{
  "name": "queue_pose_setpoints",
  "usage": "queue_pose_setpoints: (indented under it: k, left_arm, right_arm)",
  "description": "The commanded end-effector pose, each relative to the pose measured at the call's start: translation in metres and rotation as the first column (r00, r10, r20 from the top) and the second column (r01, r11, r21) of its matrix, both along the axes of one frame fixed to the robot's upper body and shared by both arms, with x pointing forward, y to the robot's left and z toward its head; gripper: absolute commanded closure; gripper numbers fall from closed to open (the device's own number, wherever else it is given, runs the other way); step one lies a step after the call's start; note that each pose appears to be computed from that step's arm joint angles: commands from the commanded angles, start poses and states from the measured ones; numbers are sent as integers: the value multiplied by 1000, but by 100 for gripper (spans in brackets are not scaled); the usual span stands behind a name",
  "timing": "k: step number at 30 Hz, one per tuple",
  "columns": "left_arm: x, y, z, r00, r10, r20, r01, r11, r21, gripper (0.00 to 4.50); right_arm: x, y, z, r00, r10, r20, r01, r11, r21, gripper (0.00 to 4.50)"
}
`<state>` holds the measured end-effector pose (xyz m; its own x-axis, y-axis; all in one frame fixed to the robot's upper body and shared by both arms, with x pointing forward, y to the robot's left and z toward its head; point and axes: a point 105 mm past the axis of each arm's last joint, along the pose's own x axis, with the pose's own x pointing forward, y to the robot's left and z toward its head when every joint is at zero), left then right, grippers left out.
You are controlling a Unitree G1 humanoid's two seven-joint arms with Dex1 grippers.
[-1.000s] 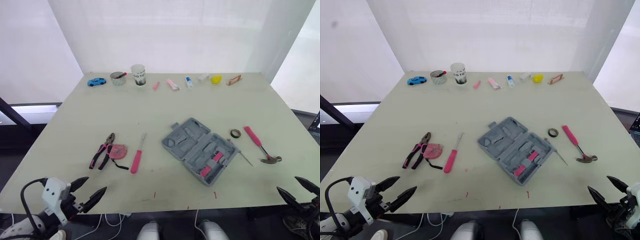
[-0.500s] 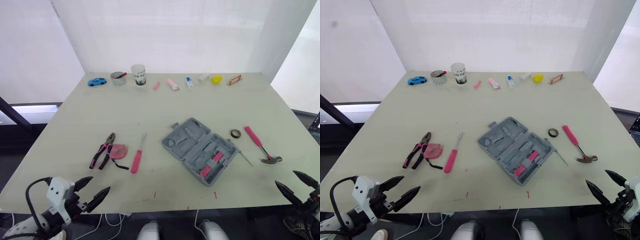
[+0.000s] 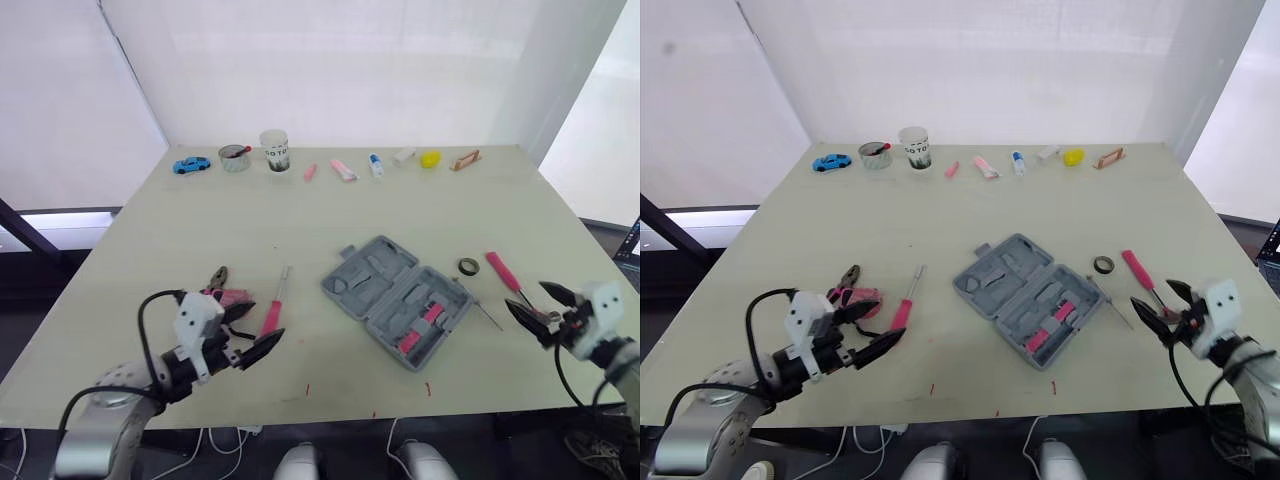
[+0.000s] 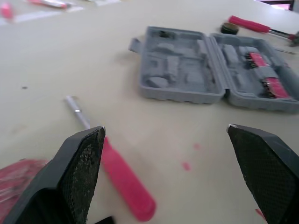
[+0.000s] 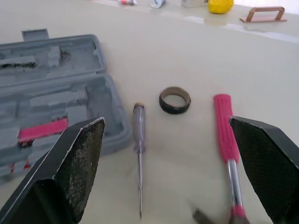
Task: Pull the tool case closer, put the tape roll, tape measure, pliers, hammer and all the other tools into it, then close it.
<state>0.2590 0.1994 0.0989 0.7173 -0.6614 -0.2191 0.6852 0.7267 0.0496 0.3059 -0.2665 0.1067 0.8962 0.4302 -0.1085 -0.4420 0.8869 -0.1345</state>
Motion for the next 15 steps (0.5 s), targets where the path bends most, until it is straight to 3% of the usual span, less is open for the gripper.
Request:
queue_pose_setpoints:
  k: [1, 10, 14, 15]
  left_arm:
    - [1, -12, 6, 998, -64, 15, 63, 998, 31, 5]
    - [13, -41, -14, 981, -189, -37, 192, 979, 74, 5]
    - [20, -49, -28, 967, -242, -76, 249, 962, 109, 130]
    - [21, -50, -31, 965, -246, -86, 255, 961, 108, 178]
  right_arm:
    - [18, 9, 10, 999, 42, -6, -42, 998, -55, 0]
    - [78, 45, 19, 989, 128, -80, -139, 979, -149, 0]
    - [99, 65, 25, 977, 192, -92, -208, 952, -226, 0]
    - [103, 68, 24, 975, 203, -92, -220, 938, -269, 26]
